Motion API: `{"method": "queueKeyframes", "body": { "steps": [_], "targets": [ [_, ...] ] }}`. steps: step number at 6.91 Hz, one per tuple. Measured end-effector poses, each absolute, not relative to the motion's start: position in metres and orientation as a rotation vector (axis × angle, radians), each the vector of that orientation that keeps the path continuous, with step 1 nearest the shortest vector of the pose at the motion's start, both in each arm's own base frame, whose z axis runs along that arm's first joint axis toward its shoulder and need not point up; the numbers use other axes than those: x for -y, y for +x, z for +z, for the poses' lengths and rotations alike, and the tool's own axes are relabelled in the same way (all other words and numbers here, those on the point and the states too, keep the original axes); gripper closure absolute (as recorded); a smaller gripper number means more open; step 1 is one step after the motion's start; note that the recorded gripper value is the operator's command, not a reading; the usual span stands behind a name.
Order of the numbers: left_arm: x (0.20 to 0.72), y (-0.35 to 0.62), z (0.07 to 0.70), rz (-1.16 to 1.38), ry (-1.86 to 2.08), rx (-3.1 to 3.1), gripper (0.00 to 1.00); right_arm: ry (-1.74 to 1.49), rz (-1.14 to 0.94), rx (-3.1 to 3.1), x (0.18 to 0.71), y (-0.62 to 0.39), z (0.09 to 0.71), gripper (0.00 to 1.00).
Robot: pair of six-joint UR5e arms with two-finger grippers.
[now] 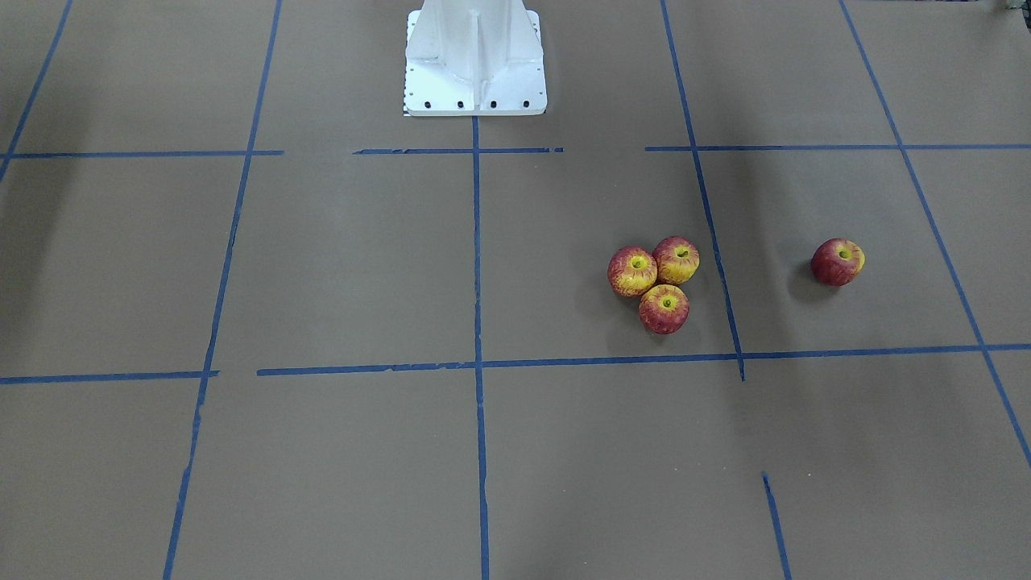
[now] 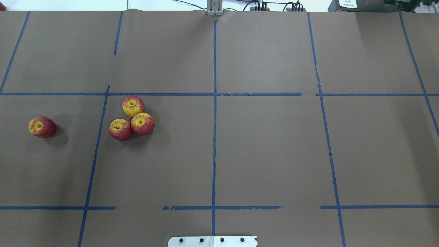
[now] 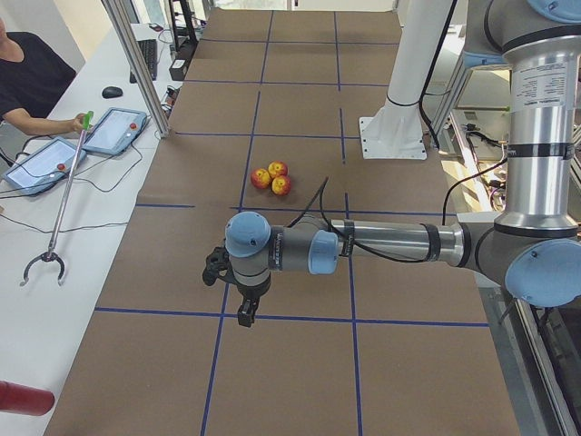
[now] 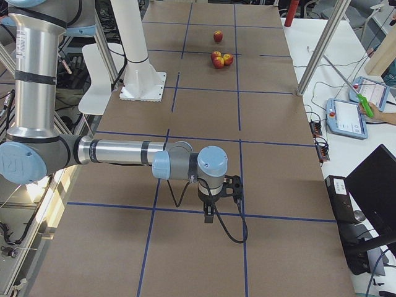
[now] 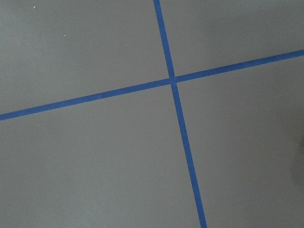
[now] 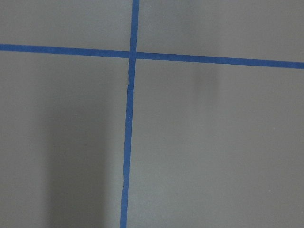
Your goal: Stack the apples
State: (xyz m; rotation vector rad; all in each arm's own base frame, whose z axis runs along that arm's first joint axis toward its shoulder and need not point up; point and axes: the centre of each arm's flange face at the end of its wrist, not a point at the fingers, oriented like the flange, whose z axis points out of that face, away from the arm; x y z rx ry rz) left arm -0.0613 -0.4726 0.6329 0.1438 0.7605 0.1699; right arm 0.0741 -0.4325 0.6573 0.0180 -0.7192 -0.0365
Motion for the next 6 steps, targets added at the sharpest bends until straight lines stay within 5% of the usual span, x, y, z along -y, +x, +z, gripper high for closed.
{"method": "queueKeyframes", "body": {
  "steps": [6],
  "targets": [
    [0.479,0.152,0.544,-0.055,0.121,-0.817,0.00,0.018,-0.037,0.719,0.433,0.074,0.657,0.00]
  ]
}}
